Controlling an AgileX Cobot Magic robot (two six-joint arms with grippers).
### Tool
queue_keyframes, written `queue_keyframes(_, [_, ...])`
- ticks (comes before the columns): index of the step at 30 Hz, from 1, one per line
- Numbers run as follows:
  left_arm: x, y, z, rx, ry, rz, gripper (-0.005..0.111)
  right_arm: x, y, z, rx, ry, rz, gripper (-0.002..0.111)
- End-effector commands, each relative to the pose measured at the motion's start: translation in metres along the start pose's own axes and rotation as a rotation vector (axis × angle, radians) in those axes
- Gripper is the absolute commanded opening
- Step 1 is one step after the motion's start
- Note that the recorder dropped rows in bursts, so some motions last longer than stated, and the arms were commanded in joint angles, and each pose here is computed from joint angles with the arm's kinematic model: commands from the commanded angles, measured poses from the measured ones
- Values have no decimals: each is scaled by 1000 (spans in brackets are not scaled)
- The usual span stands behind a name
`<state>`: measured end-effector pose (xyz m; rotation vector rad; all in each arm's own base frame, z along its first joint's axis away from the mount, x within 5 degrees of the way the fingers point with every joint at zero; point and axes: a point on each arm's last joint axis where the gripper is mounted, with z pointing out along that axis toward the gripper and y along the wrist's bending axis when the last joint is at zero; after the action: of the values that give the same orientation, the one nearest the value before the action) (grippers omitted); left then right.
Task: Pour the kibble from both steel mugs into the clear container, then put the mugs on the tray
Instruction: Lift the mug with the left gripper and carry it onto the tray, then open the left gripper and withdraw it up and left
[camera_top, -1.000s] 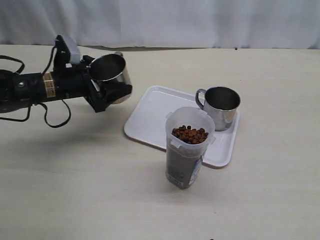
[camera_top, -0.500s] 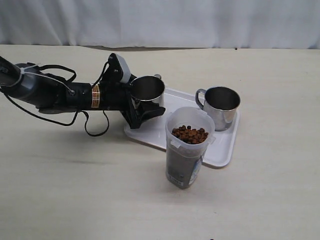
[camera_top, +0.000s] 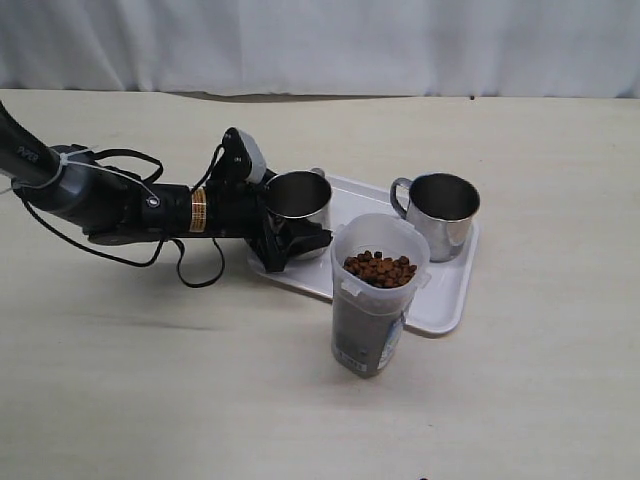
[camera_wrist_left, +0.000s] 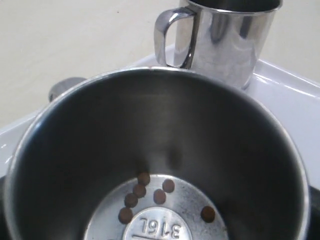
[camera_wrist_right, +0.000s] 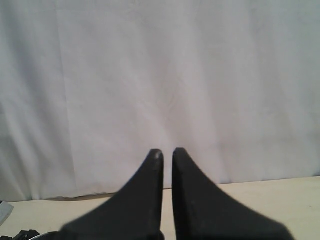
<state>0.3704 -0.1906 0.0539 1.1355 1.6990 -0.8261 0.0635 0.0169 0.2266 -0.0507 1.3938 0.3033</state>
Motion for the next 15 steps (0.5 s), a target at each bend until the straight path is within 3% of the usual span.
queue_keyframes(1, [-5, 3, 1, -16, -33, -15, 22, 2, -1, 0, 14, 8, 4, 5])
queue_keyframes(8, [-7, 1, 1, -2, -57, -15, 69, 2, -1, 0, 14, 8, 4, 5])
queue_keyframes(15, [-11, 0, 0, 20, -99, -13, 73, 2, -1, 0, 14, 8, 4, 5])
